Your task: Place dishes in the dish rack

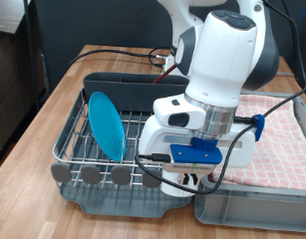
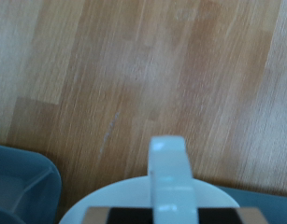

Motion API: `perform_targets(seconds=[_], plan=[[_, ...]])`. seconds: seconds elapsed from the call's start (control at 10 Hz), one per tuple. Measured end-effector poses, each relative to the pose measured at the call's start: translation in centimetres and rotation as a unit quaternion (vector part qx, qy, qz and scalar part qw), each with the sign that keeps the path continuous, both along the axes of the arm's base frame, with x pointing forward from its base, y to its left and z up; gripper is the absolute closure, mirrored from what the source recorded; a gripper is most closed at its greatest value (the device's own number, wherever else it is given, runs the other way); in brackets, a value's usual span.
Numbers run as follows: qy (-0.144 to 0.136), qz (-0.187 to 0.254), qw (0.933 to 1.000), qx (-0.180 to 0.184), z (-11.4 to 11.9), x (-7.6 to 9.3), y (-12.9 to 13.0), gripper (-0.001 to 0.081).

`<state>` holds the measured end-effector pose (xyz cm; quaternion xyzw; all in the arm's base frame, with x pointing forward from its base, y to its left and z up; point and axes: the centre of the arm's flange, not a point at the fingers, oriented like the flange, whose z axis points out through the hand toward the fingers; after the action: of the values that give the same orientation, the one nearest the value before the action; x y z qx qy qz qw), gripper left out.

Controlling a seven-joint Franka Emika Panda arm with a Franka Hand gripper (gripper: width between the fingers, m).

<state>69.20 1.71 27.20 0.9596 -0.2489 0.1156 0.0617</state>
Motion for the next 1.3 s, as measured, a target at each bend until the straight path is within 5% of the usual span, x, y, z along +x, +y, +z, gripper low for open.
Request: perform_targets(seconds=[0.4, 1.0, 1.2, 1.3], plan=[[0.037, -0.02, 0.9991, -0.01, 0.19, 0.89, 0.02, 0.0734], [0.027, -0.022, 0.9994, -0.009, -0.06, 1.13, 0.01, 0.0734], [0.01, -0.023, 0.9997, -0.007, -0.18, 1.23, 0.07, 0.0474], [0.008, -0.022, 0.9997, -0.006, -0.18, 1.23, 0.17, 0.0474]])
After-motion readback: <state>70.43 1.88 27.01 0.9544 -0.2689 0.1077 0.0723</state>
